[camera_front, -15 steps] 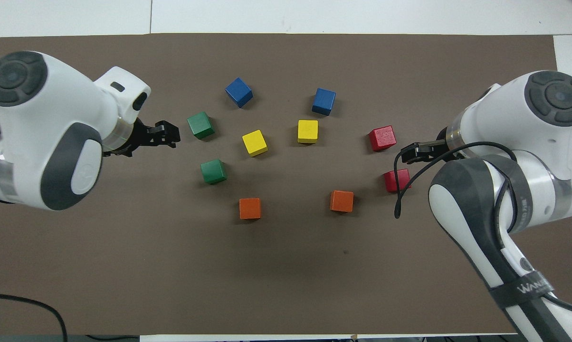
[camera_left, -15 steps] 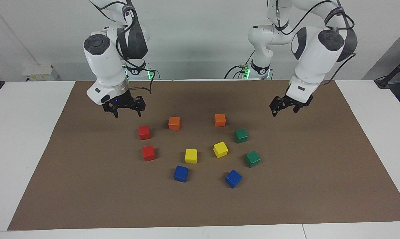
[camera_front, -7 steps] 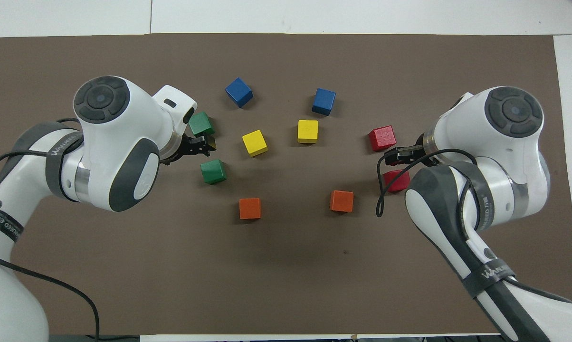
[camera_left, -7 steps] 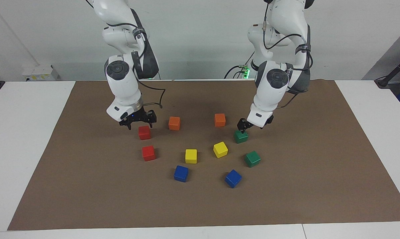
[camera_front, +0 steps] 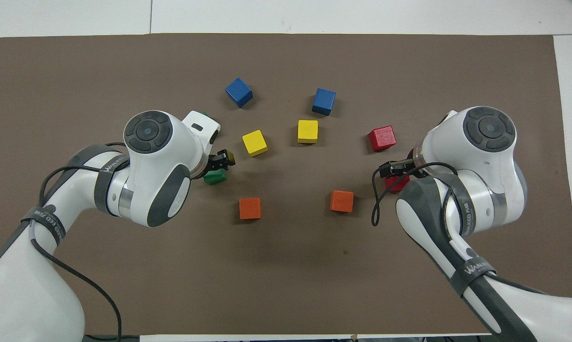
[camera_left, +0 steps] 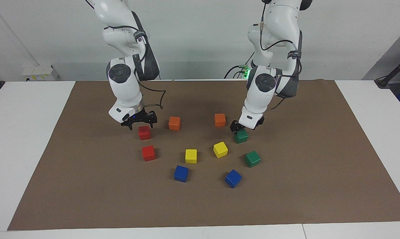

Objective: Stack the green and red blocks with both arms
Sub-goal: 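Close the left gripper on the green cube while the right gripper grips the red cube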

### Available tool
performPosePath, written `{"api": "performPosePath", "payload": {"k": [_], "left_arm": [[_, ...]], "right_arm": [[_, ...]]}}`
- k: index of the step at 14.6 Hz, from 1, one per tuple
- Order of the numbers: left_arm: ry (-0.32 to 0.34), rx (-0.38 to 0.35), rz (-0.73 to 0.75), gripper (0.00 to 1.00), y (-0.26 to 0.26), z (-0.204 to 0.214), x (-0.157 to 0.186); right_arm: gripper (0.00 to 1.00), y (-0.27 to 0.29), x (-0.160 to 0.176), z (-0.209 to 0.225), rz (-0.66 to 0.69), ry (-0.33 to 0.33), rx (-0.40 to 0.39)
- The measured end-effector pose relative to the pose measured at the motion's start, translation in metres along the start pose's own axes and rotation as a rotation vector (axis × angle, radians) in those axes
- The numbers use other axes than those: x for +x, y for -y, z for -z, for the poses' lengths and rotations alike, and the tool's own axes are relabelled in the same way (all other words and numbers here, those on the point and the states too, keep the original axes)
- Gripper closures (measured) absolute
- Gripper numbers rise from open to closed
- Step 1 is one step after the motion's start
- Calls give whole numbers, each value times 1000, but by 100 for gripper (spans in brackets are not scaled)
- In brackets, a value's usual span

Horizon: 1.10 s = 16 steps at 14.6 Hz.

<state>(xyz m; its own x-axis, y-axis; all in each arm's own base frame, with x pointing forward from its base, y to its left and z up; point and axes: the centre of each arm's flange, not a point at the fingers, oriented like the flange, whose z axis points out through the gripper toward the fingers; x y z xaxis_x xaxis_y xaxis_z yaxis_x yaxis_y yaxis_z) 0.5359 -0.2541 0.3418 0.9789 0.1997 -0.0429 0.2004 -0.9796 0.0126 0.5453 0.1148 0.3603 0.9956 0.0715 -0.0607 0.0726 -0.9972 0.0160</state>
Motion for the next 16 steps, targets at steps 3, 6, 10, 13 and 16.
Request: {"api": "performPosePath", "payload": {"k": [3,6,10,13,16], "left_arm": [[3,2,33,0,0,-3,0],[6,2,33,0,-3,-13,0],[3,-2,30,0,-6,-22,2],[11,3,30,0,-7,-30,1],[16,6,33,35,-6,-33,1]], "right_arm": [[0,-4,-3,-11,-9,-6,5],[0,-4,-4,-22,-10,-12,8],[0,-1,0,-37,-8,-25,14],[0,1,2,-50,-6,-37,18],[0,2,1,-62,-6,-35,19]]}}
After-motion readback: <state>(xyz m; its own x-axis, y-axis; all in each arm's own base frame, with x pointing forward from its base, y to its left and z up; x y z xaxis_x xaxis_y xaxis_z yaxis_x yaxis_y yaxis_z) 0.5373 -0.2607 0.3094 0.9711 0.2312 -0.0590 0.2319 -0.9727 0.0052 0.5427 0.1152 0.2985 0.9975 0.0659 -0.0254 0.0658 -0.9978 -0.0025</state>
